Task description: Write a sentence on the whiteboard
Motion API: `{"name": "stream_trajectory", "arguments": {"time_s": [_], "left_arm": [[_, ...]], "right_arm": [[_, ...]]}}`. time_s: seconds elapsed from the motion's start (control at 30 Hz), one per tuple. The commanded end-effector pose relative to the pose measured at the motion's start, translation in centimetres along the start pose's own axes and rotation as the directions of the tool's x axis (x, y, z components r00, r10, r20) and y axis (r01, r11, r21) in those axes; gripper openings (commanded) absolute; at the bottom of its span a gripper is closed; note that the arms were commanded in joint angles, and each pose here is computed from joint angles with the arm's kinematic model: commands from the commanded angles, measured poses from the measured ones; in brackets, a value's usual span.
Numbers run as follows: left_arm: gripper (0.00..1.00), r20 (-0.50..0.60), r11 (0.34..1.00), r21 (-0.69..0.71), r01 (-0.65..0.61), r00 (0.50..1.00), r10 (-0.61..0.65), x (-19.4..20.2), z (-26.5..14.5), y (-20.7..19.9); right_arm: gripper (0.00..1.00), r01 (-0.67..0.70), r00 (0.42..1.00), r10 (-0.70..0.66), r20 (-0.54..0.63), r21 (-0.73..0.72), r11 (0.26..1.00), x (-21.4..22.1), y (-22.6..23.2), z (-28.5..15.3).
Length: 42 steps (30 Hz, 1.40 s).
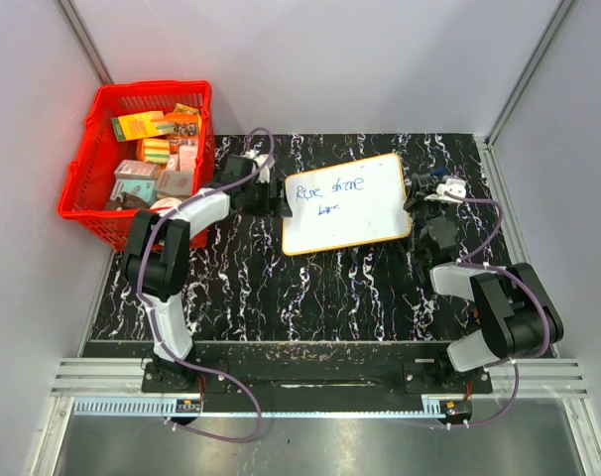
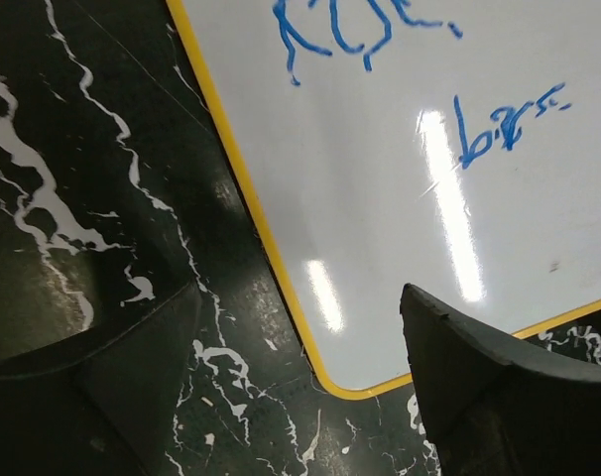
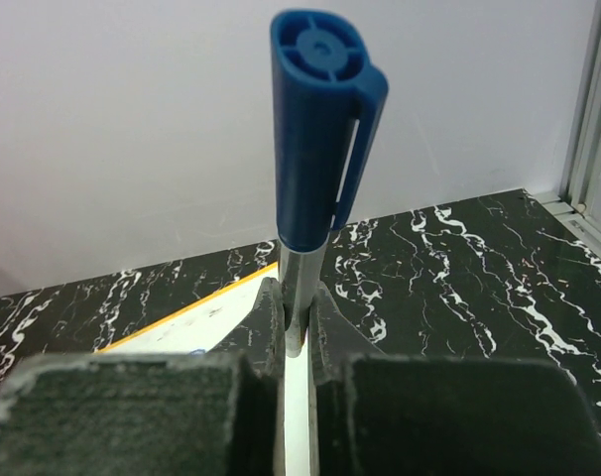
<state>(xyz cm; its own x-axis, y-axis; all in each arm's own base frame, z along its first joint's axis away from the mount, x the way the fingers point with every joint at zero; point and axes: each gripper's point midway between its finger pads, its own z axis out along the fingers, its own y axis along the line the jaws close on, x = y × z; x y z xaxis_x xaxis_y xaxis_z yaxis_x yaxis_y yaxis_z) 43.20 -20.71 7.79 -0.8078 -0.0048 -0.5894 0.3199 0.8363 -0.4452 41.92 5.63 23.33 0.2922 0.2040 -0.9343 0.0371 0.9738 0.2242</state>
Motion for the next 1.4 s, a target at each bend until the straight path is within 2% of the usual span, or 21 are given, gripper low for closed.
{"name": "stream_trajectory", "arguments": {"time_s": [0.0,0.1,0.3,0.33,0.4,0.53,0.67,1.0,1.23,1.37], "left_arm": [[0.86,0.001,0.987,-0.127,-0.102,0.995,0.103,-0.7,0.4,0.1],[0.86,-0.016,0.972,-0.172,-0.161,0.987,0.161,-0.6,0.5,-0.7],[0.86,-0.027,0.965,-0.208,-0.157,0.988,0.155,-0.1,0.8,-0.1],[0.86,-0.022,0.964,-0.212,-0.159,0.987,0.158,-0.3,0.7,0.0],[0.86,-0.026,0.965,-0.21,-0.157,0.988,0.155,-0.1,0.7,0.1],[0.86,-0.033,0.97,-0.191,-0.153,0.988,0.149,0.1,0.8,0.1],[0.85,-0.038,0.971,-0.187,-0.147,0.989,0.142,0.4,0.8,0.5],[0.84,-0.04,0.986,-0.135,-0.098,0.995,0.093,0.8,1.0,1.2],[0.85,-0.019,0.999,0.025,-0.021,1.0,0.022,0.0,1.6,-0.9],[0.86,-0.022,0.998,0.058,0.014,1.0,-0.013,-0.2,2.1,-1.2]], "right_arm": [[0.0,-0.11,0.959,0.101,0.266,0.022,0.994,-6.7,0.0,2.2],[0.0,-0.102,0.959,0.095,0.265,0.01,0.995,-6.3,0.7,3.7],[0.0,-0.076,0.96,0.055,0.275,0.064,0.995,-5.3,0.4,6.4],[0.0,-0.061,0.967,0.039,0.251,0.084,0.995,-3.8,0.2,6.9],[0.0,-0.063,0.964,0.035,0.265,0.099,0.993,-3.7,0.3,8.1],[0.0,-0.016,0.977,-0.02,0.213,0.165,0.986,0.3,-0.6,9.8],[0.0,-0.02,0.978,-0.027,0.209,0.22,0.975,2.2,-1.5,11.4],[0.0,-0.218,0.966,0.143,0.217,0.377,0.9,6.9,-7.4,10.5],[0.0,-0.246,0.965,0.181,0.187,0.422,0.872,8.7,-9.0,8.2],[0.0,-0.242,0.968,0.182,0.173,0.447,0.861,9.7,-9.7,7.5]]}}
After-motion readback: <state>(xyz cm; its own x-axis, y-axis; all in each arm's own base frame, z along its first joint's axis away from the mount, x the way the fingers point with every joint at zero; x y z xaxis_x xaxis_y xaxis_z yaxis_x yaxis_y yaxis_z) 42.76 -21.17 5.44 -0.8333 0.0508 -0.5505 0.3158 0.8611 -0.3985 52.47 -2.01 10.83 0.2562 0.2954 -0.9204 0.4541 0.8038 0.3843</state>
